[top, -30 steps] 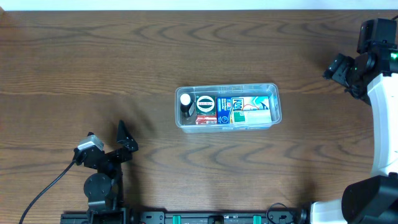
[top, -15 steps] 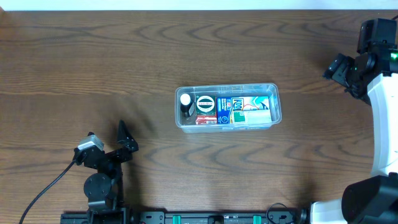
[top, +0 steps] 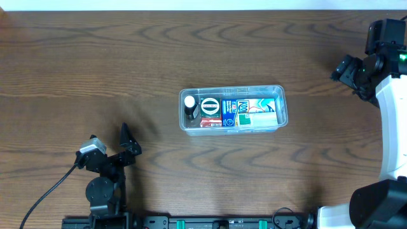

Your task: Pack container

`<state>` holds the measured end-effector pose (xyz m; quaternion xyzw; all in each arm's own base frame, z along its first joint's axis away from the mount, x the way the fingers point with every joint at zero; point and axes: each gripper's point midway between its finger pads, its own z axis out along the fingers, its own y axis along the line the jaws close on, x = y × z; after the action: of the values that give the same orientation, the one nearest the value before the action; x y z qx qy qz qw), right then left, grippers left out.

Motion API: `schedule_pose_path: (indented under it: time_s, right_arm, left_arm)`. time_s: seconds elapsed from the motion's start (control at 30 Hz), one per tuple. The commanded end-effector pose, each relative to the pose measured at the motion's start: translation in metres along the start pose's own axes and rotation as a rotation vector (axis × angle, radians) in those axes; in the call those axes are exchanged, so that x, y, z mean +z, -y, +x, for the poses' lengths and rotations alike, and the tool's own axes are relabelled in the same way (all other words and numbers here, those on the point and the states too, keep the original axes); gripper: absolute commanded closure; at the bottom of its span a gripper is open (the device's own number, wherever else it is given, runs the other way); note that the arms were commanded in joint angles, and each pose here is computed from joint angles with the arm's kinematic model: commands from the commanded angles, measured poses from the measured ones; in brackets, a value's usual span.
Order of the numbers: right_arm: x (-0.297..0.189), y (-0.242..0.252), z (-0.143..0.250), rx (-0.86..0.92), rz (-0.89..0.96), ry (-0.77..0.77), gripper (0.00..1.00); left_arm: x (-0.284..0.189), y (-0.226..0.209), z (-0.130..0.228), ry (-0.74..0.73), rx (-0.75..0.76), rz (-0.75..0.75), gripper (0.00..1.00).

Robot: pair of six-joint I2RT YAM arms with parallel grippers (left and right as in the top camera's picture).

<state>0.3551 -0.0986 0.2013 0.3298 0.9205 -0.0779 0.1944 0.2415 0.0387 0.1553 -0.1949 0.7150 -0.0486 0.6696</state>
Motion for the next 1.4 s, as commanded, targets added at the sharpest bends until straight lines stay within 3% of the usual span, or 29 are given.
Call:
schedule_pose_path:
  time_s: [0.0,0.33,0.5,0.7,1.0,1.2,1.37]
  right_arm:
    - [-0.001,0.001,-0.002,-0.003,0.008,0.006,0.01]
    - [-0.001,0.001,-0.002,-0.003,0.008,0.006,0.01]
    - [-0.028,0.005,0.003,-0.001,-0.029,0.067,0.01]
    - [-0.064,0.022,0.053,-0.028,-0.101,0.151,0.01]
    - [-0.063,0.070,0.144,-0.085,-0.113,0.202,0.01]
    - [-0.061,0.072,0.145,-0.021,-0.216,0.393,0.01]
    - [-0.057,0.034,0.137,-0.080,-0.438,0.556,0.01]
  left_arm:
    - [0.001,-0.009,0.017,-0.052,0.027,-0.033,0.02]
    - [0.001,-0.009,0.017,-0.052,0.027,-0.033,0.02]
    - [0.001,-0.009,0.017,-0.052,0.027,-0.033,0.02]
    - [0.001,-0.009,0.017,-0.052,0.027,-0.033,0.02]
    - [0.001,-0.009,0.017,-0.052,0.027,-0.033,0.02]
    - [0.001,-0.009,0.017,-0.052,0.027,-0.033,0.02]
    - [0.001,-0.009,0.017,-0.052,0.027,-0.033,0.02]
